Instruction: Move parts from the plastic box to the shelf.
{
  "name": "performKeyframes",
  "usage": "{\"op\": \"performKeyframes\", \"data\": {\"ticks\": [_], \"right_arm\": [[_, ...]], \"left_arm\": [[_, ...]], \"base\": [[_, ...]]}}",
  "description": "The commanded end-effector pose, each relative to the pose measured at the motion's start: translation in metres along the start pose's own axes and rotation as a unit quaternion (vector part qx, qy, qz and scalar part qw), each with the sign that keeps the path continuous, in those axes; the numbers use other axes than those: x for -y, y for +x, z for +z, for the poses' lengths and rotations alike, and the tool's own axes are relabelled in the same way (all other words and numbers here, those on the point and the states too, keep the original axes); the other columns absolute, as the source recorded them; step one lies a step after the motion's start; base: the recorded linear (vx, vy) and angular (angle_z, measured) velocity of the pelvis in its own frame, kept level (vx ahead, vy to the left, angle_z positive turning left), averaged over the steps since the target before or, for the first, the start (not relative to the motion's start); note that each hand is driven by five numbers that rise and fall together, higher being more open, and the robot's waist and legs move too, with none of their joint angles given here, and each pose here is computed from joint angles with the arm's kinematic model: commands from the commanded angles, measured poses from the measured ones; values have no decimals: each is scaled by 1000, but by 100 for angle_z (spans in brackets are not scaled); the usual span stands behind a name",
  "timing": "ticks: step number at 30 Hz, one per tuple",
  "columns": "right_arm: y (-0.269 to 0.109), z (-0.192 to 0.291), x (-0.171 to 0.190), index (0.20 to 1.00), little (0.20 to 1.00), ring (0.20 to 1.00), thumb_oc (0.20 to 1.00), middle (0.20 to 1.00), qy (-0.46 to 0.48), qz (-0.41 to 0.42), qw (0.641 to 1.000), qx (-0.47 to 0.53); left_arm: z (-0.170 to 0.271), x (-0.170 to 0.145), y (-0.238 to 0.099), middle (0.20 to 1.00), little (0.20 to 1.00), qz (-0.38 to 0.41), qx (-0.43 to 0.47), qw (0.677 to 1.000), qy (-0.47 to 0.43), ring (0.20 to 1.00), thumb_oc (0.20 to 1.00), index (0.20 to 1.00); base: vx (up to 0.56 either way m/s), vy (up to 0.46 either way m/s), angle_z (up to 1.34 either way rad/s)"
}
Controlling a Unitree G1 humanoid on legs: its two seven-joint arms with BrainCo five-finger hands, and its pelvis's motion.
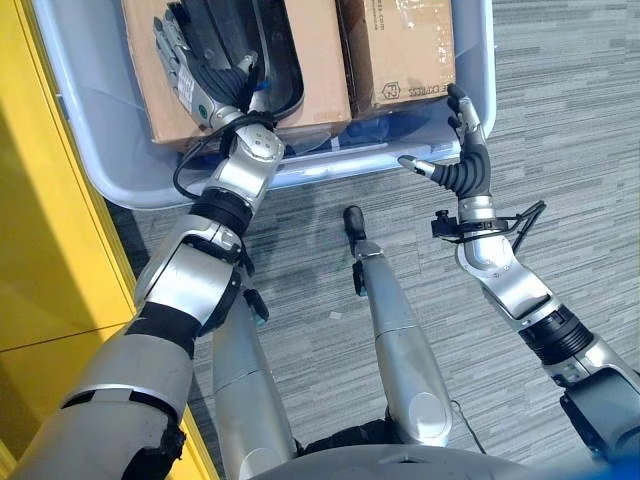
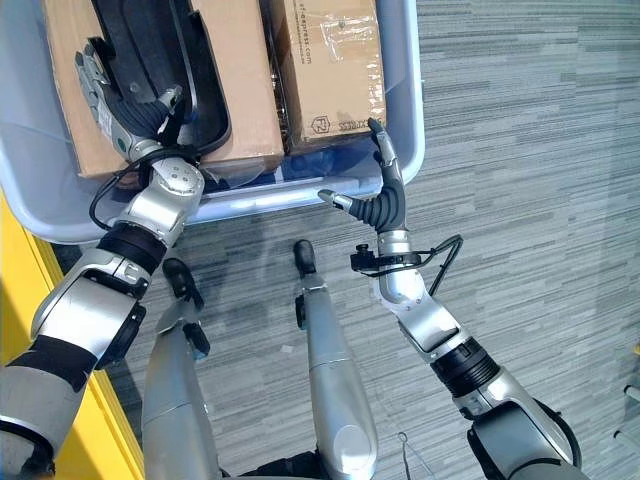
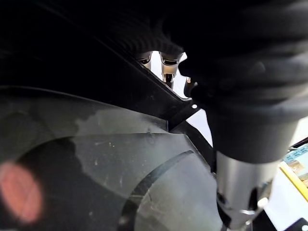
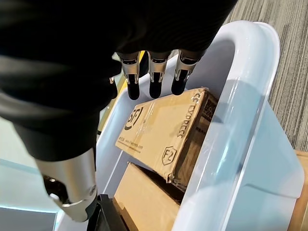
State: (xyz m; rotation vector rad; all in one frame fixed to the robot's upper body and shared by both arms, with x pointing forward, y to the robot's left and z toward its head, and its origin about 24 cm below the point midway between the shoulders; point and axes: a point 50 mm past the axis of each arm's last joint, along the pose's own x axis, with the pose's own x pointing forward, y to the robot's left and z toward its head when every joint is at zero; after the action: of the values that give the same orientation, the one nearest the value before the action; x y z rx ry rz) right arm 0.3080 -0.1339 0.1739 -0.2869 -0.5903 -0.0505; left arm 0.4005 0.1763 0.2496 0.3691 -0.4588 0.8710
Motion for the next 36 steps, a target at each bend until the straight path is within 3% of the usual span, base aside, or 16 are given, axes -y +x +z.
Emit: {"op": "performKeyframes", "data": {"ticks": [1,5,11,19,36], "right_arm": [[11,14,15,1000,1000,1000,1000,1000,11,-26,999,32],[12,13,16,1000,1000,1000,1000,1000,8,-30,999,31],[11,13,16,1000,1000,1000,1000,1000,12,-34,999,27],[10,14,18,1000,1000,1000,1000,1000,19,-39,999,26],[18,19,29,1000,1000,1000,1000,1000,2,-32,999,25]], "left_arm": [[-19,4,-4,1000,1000,-46,-35,998,32,1000,1000,1000],[-23,7,-7,1000,1000,-48,-88,995,-7,1000,1000,1000],[-23,3,-5,1000,1000,-8,-97,995,-27,1000,1000,1000],[-24,20,-18,1000,1000,-110,-103,988,-16,1000,1000,1000],[-50,36,-42,1000,1000,-245,-170,954,30,1000,1000,1000]], "base": [[0,0,0],[0,0,0],[15,-35,1],[7,-39,1],[3,-4,1]]}}
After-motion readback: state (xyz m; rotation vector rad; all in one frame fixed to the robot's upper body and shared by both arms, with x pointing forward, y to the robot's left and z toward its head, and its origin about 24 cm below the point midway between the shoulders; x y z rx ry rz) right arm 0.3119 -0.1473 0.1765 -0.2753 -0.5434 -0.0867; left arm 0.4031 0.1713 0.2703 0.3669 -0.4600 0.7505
